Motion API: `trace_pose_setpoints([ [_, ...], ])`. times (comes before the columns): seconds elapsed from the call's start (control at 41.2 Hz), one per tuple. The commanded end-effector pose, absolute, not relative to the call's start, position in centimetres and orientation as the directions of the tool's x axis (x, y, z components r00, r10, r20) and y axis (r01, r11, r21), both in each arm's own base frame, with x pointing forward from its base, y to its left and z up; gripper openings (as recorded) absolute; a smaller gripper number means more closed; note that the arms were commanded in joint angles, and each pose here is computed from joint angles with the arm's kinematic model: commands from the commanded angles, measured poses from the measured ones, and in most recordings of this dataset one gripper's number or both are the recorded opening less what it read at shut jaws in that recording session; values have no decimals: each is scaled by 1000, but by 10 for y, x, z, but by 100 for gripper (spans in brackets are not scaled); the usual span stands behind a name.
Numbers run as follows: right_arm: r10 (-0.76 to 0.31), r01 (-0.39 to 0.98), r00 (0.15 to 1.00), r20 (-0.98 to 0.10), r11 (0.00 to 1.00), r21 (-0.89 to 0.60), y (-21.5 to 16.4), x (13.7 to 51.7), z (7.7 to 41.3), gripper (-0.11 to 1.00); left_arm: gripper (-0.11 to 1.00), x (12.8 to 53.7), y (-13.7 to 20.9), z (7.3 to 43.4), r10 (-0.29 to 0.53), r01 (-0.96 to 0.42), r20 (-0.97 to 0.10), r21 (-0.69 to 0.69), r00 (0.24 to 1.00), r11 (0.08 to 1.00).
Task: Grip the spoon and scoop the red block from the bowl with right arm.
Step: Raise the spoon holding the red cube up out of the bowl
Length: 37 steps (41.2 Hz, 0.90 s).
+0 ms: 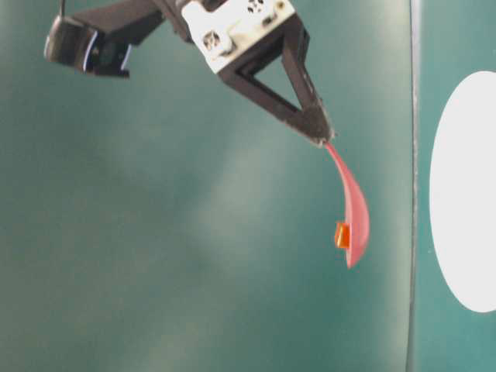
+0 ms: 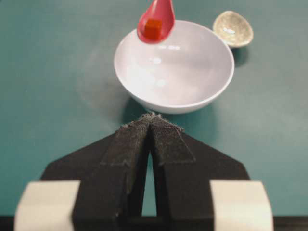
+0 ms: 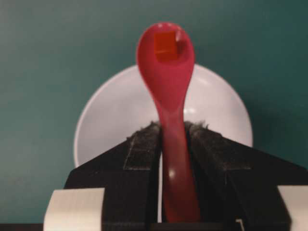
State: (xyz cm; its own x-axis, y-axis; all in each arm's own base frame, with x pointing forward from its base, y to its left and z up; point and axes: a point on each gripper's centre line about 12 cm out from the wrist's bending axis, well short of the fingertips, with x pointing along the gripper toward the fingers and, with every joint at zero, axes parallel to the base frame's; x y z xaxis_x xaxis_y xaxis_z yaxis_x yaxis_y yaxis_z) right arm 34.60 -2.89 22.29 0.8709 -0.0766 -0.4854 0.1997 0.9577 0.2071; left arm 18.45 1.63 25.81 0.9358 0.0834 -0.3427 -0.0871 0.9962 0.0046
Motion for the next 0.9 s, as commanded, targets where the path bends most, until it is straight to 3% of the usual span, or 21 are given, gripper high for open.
trace_pose_setpoints([
  [0.0,-79,191,894,-441,958,215,-28,342,237,24,0,186,17,264,87,-91,-324,5,942,996],
  [0.291,-79,192,901,-426,954,231,-27,337,244,24,0,186,17,265,87,-91,-324,5,942,996],
  [0.631,-74,163,932,-356,960,228,-25,328,275,24,0,186,17,265,87,-91,-325,5,942,996],
  [0.874,-54,139,928,-369,968,208,-23,317,293,24,0,186,17,264,87,-91,-330,3,940,996],
])
